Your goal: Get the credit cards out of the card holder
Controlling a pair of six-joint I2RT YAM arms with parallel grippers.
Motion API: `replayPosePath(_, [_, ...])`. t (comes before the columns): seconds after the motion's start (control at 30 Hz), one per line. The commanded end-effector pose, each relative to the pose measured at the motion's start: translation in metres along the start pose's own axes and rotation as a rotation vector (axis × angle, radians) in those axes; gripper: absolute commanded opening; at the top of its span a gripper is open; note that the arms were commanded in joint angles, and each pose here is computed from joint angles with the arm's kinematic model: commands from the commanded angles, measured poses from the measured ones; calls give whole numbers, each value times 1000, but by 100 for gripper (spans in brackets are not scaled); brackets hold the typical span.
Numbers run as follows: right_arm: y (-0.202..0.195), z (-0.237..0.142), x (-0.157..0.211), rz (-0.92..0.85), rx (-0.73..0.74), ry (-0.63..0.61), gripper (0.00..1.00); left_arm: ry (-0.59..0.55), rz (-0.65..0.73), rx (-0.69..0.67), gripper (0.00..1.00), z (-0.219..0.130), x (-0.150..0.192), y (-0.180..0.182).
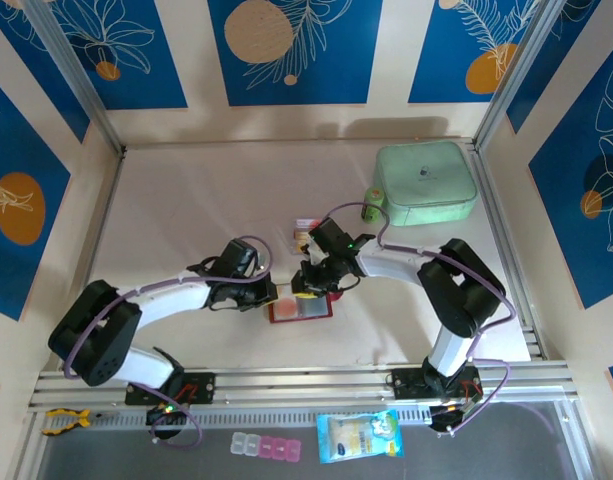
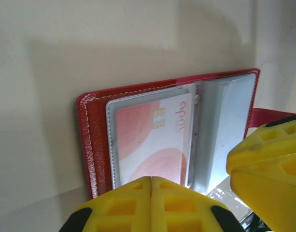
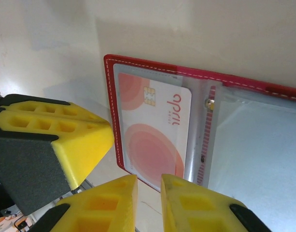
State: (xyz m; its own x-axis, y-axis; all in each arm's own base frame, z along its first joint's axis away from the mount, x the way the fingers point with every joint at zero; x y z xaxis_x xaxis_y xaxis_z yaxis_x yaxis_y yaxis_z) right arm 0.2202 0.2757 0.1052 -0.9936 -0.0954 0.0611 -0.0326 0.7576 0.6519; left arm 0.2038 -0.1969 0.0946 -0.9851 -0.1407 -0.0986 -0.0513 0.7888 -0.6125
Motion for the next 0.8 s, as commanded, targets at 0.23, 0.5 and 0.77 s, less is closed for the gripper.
replayPosePath(0.23, [4, 8, 0, -3, 14, 36, 21, 24, -9, -60, 0, 6, 6, 17])
replayPosePath(0.5, [3, 12, 1, -3, 19, 46, 21, 27, -1, -81, 0, 7, 6, 20])
replayPosePath(0.77, [4, 17, 1, -8, 24, 59, 21, 42, -7, -94, 0, 10, 8, 24])
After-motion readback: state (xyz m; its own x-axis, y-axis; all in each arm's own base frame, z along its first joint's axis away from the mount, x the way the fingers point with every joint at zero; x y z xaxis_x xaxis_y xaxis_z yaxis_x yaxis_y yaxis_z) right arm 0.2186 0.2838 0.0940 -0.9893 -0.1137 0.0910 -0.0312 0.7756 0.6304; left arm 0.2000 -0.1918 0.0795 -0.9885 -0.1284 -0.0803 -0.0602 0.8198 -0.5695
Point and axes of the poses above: each hand's point on the last joint's axis, 136 mm out from that joint toward the fingers, its own z axis out along the fingers, its own y axis along the line the jaws close on, x = y × z, the point moved 7 cm from there along -z, back along the fingers, and after that the axes turned 2 degrees about z, right-handed, at the moved point
